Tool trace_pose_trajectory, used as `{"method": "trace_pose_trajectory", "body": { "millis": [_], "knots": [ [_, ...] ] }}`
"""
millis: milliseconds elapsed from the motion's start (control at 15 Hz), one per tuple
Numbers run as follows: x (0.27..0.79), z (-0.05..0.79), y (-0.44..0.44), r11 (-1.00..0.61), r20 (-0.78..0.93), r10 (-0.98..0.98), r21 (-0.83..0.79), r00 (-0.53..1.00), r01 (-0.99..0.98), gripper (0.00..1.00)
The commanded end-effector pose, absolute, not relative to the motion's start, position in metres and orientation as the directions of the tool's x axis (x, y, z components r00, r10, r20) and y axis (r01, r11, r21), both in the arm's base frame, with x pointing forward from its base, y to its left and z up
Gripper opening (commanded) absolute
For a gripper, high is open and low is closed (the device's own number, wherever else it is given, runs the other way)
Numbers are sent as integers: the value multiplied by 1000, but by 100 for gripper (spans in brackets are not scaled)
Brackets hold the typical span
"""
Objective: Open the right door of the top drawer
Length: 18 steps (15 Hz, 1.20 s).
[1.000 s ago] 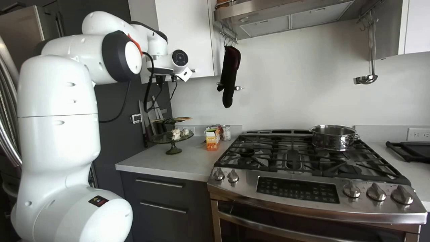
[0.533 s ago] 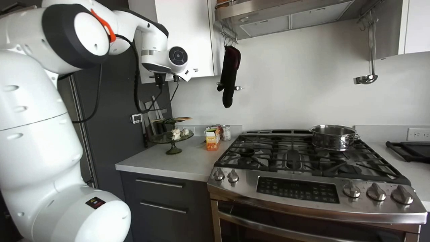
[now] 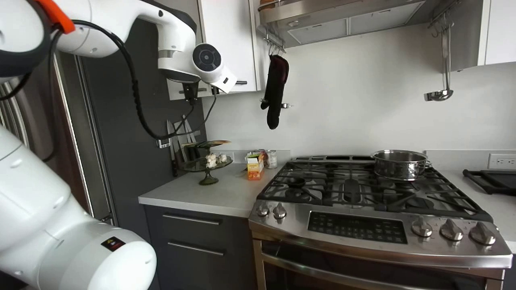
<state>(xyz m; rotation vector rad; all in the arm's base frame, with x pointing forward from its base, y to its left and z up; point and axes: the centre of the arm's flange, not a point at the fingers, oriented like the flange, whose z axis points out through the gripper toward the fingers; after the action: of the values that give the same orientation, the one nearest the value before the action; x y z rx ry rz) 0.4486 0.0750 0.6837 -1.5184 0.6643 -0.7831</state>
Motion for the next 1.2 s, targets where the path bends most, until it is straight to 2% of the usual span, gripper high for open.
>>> {"method": "trace_pose_trajectory", "body": {
  "millis": [0,133,200,800,933,1133],
  "knots": [
    [392,684,67,-101,112,-799,-994,590,51,81],
    [378,687,63,-109,119,-826,-993,551,51,97],
    [372,688,60,-112,118,-847,-993,518,42,100],
    [335,700,92,-71,41,-971,-990,234,-122,100],
    [333,698,110,-90,56,-970,-987,238,-134,100],
    [338,692,141,-107,46,-924,-984,379,-141,100]
  ]
}}
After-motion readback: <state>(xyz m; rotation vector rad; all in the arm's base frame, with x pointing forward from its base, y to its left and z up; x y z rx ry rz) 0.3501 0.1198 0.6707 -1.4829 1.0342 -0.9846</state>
